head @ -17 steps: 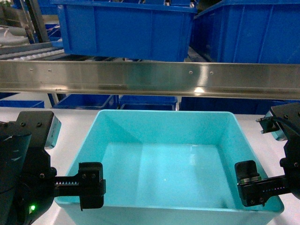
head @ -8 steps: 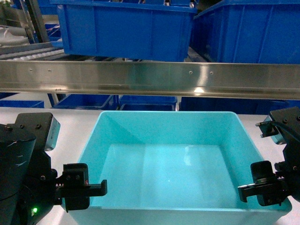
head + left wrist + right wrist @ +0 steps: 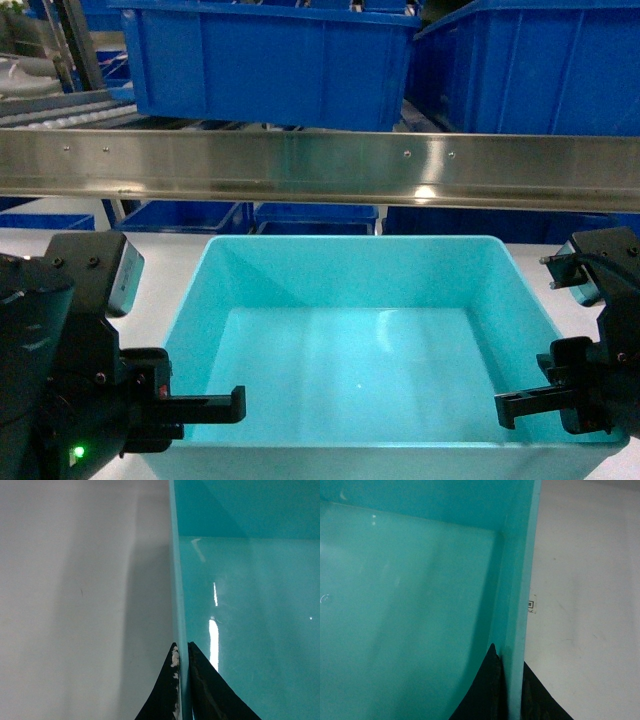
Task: Organize blue bins on left shelf correctly
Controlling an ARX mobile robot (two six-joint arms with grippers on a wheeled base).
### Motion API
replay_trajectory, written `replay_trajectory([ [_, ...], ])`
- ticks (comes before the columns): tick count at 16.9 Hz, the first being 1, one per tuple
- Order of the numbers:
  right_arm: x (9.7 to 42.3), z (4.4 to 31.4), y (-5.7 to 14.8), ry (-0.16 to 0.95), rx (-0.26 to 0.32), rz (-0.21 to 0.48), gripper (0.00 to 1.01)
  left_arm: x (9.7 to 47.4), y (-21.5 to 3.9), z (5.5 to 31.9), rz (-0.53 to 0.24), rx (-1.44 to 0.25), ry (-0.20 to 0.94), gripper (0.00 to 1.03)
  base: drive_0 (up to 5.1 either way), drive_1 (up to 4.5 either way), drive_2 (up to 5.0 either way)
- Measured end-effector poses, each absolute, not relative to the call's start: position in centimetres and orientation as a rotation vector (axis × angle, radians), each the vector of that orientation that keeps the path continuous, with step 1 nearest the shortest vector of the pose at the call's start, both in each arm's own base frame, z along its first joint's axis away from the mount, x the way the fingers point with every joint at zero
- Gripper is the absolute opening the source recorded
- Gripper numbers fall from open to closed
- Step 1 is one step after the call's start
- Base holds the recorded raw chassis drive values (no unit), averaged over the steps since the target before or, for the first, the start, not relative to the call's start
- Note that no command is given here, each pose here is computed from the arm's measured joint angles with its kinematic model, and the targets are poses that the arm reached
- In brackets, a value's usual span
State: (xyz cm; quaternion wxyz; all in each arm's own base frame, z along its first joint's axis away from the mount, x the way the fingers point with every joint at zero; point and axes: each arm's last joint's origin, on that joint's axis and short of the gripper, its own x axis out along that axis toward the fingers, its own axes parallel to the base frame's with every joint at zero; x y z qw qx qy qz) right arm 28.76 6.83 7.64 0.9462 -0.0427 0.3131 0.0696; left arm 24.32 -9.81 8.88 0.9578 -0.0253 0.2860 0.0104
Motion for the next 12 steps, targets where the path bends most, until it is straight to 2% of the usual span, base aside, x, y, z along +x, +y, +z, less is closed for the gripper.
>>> replay_trajectory([
  [4,26.5,11.9,6.3,0.512,-0.048,0.181,0.02,23.0,-10.2,13.6,-0.025,-0.054,0.483,0.02,0.0,0.00,0.0],
  [6,25.5,12.9,5.6,0.447,-0.031,0.178,0.02,22.4,-10.3,14.7,-0.053,-0.065,0.457,0.02,0.0,0.00,0.0],
  [9,25.5,12.7,5.5,0.458,-0.031,0.178,0.02,22.3,-10.3,14.4,-0.055,-0.060,0.471,0.02,0.0,0.00,0.0],
  [12,25.5,12.7,5.5,0.453,-0.030,0.179,0.02,22.3,-10.3,14.5,-0.056,-0.061,0.468,0.02,-4.8,1.49,3.5],
])
